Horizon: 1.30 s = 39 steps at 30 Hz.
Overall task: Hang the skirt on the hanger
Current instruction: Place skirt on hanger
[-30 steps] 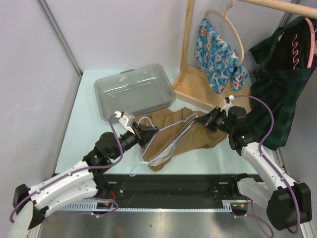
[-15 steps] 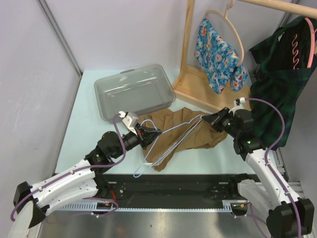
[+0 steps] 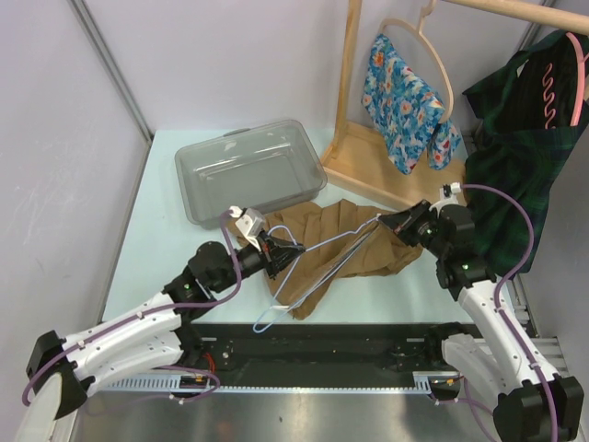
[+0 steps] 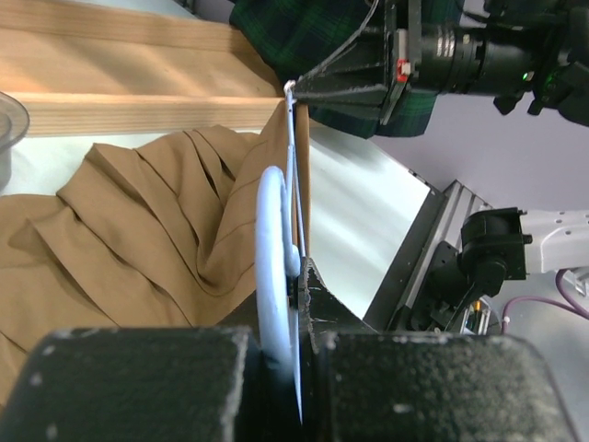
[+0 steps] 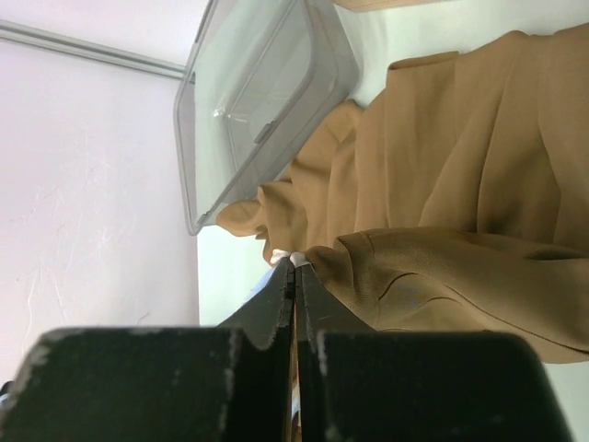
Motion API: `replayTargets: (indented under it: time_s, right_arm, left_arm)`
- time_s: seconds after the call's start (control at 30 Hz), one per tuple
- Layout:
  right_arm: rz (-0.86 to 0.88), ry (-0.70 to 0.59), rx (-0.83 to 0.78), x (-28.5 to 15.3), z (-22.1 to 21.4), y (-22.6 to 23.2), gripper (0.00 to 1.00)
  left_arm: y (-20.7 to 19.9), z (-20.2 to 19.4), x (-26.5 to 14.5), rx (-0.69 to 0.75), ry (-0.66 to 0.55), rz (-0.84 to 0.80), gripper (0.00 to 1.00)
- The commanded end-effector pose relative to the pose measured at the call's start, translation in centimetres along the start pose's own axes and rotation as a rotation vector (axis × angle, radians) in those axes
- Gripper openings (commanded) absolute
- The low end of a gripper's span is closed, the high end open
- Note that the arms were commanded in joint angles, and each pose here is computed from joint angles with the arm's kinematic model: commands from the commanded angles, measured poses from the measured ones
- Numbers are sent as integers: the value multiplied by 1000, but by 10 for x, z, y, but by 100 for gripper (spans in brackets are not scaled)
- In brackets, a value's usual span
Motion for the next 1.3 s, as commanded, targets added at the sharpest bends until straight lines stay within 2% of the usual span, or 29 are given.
replayTargets:
  time_s: [0.0, 0.57, 0.77, 1.0, 1.27]
  right_arm:
    - [111, -103, -21, -6, 20, 22, 0]
    - [69, 89, -39, -10, -9, 7, 0]
    - [-21, 201, -44, -13, -27, -12, 0]
    - [-68, 192, -69, -12, -27, -20, 0]
    - [-41, 176, -46, -5, -22, -16, 4]
  left_arm:
    - [-10, 5, 4, -7, -1, -58, 0]
    - [-7, 29, 7, -9, -141, 3, 0]
    - [-5, 33, 3, -5, -162, 29, 0]
    - [-9, 31, 4, -23, -163, -2, 0]
    - [-26, 23, 7, -25, -94, -158, 0]
Point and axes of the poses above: each gripper's point midway between its finger pads, its own x axis out along the fingers, its own y axis along the line the jaws close on, z = x × y, the point moved 6 cm from there along -x, back along the fingers, and after that the axes turned 8 degrees about -x, right-handed, at the moved point
